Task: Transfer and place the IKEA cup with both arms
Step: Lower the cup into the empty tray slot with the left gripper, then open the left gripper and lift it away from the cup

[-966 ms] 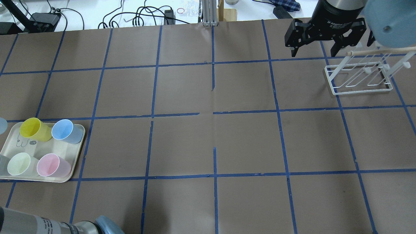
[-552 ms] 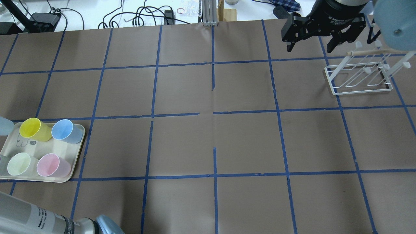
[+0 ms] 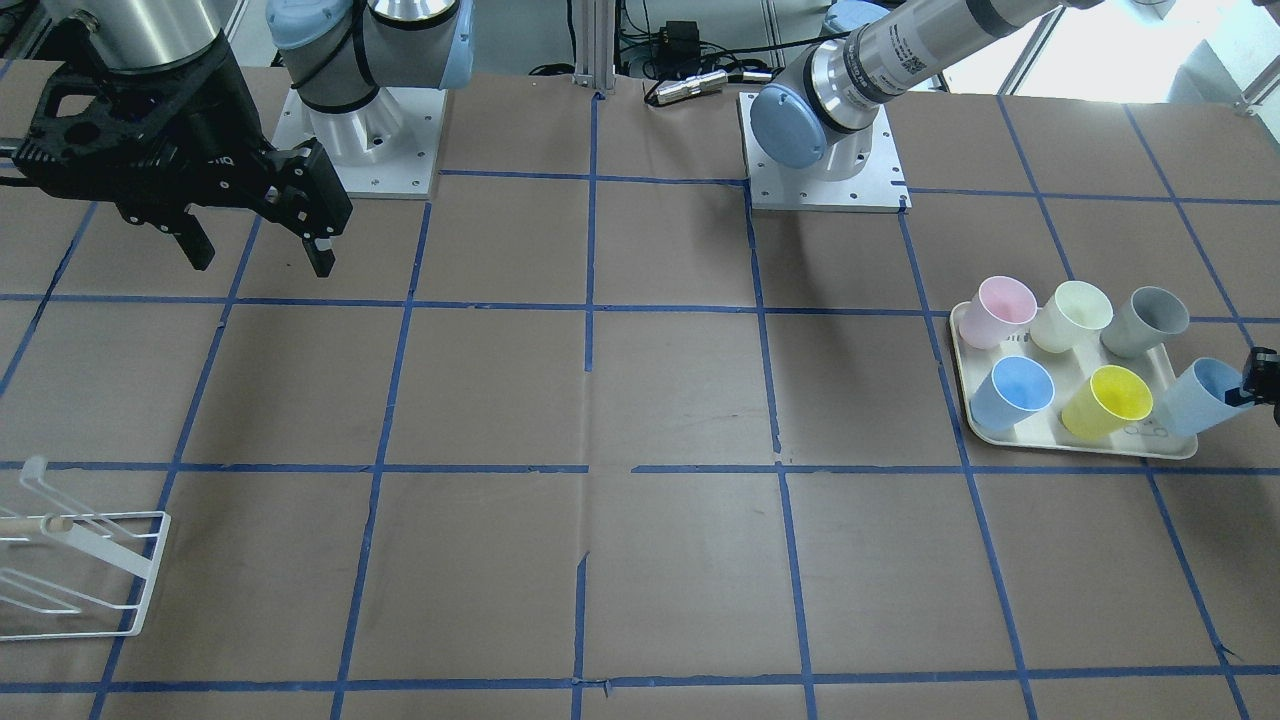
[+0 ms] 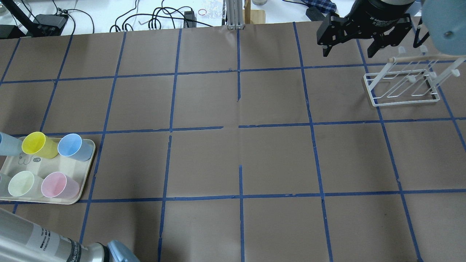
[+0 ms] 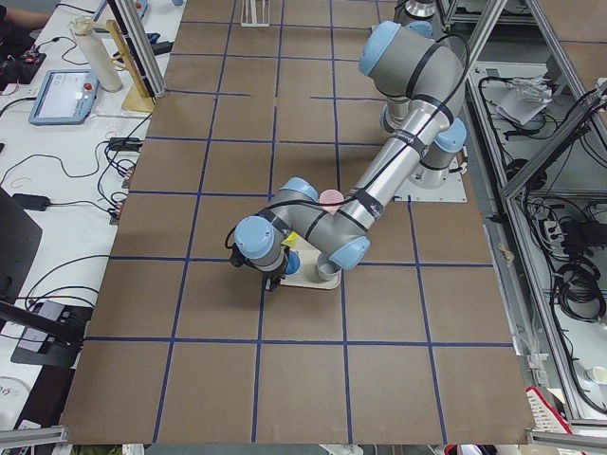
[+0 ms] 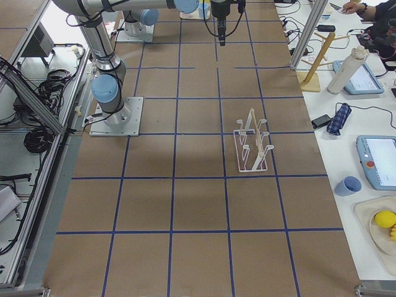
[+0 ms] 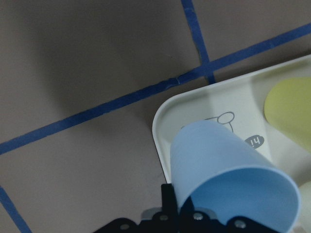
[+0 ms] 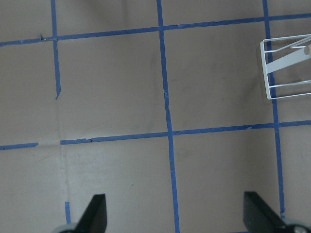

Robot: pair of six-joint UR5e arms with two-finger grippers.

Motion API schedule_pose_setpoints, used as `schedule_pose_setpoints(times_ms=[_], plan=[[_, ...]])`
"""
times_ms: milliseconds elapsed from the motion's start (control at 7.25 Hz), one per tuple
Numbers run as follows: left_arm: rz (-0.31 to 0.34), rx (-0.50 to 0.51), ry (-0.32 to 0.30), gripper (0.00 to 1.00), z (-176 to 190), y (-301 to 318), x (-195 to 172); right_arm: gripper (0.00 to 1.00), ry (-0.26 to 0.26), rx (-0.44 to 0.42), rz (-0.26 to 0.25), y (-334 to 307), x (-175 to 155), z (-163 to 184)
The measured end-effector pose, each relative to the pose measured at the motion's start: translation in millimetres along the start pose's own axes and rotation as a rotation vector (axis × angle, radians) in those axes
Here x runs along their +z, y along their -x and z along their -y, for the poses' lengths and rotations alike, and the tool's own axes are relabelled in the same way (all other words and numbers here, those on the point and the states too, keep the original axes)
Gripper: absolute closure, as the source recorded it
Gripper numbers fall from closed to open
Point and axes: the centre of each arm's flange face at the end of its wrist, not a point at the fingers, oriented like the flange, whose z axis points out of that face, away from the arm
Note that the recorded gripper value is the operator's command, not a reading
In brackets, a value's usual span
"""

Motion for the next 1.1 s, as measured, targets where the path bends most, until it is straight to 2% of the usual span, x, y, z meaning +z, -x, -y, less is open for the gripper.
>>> schedule_pose_setpoints(times_ms=[138, 276, 414, 552, 828, 1103], plan=[[-0.008, 0.000, 0.003, 1.00, 0.9, 1.8, 5.8, 0.00, 0.033, -0.005, 0.001, 0.8, 0.6, -4.1], [-0.016, 0.001, 0.006, 0.42, 1.5, 2.9, 11.3, 0.00, 0.057, -0.010, 0.001, 1.1, 1.0, -6.9], [-0.023, 0.001, 0.008, 0.07, 1.4, 3.0, 15.8, 0.00, 0.069, -0.014, 0.002, 1.1, 1.3, -8.1], [-0.025, -0.003, 0.009, 0.00, 1.8, 2.8, 16.5, 0.00, 0.080, -0.030, 0.000, 0.9, 1.6, -10.7], [-0.009, -0.017, 0.007, 0.00, 2.4, -1.7, 0.0, 0.00, 0.095, -0.073, -0.009, -0.5, -0.2, -20.7], [0.003, -0.037, 0.009, 0.00, 15.1, -24.5, -52.5, 0.00, 0.094, -0.081, -0.013, -1.0, -1.1, -23.9]])
